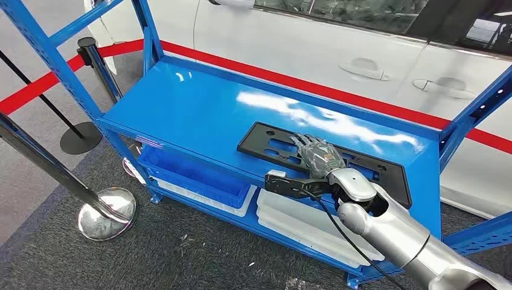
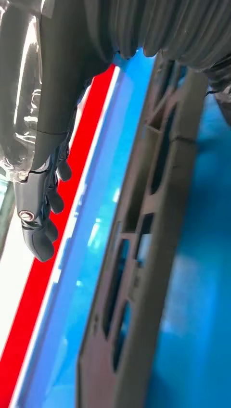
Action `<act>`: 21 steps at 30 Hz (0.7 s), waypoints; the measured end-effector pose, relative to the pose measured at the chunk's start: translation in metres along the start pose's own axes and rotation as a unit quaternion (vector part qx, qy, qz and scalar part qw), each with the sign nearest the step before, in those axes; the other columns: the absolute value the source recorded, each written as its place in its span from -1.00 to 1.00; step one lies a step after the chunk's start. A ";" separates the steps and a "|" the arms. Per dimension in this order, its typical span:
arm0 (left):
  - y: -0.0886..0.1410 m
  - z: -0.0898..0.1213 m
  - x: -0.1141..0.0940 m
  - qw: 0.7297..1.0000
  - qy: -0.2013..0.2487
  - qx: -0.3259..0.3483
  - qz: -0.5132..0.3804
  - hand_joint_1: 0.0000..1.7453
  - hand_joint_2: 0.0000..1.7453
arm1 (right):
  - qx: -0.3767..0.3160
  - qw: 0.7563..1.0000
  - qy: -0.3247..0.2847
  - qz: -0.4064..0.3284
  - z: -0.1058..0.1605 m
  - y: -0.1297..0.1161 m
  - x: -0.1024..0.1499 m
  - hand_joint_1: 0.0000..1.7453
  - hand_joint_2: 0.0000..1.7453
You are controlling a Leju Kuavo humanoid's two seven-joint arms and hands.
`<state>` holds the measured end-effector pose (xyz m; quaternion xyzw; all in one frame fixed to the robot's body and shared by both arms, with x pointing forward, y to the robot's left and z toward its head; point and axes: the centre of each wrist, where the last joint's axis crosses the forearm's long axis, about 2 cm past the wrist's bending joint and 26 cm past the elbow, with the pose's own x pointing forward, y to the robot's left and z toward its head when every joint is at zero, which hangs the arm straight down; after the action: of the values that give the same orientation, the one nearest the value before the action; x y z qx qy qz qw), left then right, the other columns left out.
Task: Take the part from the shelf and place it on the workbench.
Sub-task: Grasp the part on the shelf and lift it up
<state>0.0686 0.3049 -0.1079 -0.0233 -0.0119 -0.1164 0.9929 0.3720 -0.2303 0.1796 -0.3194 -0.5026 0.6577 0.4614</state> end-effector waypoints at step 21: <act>-0.004 0.000 0.000 1.000 -0.005 -0.005 0.027 -1.00 -1.00 | 0.028 0.999 0.020 0.025 -0.009 -0.001 0.007 -1.00 1.00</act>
<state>0.0675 0.3006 -0.1081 -0.0287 -0.0155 -0.0891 0.9955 0.3775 -0.2201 0.1778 -0.3320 -0.4664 0.6761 0.4638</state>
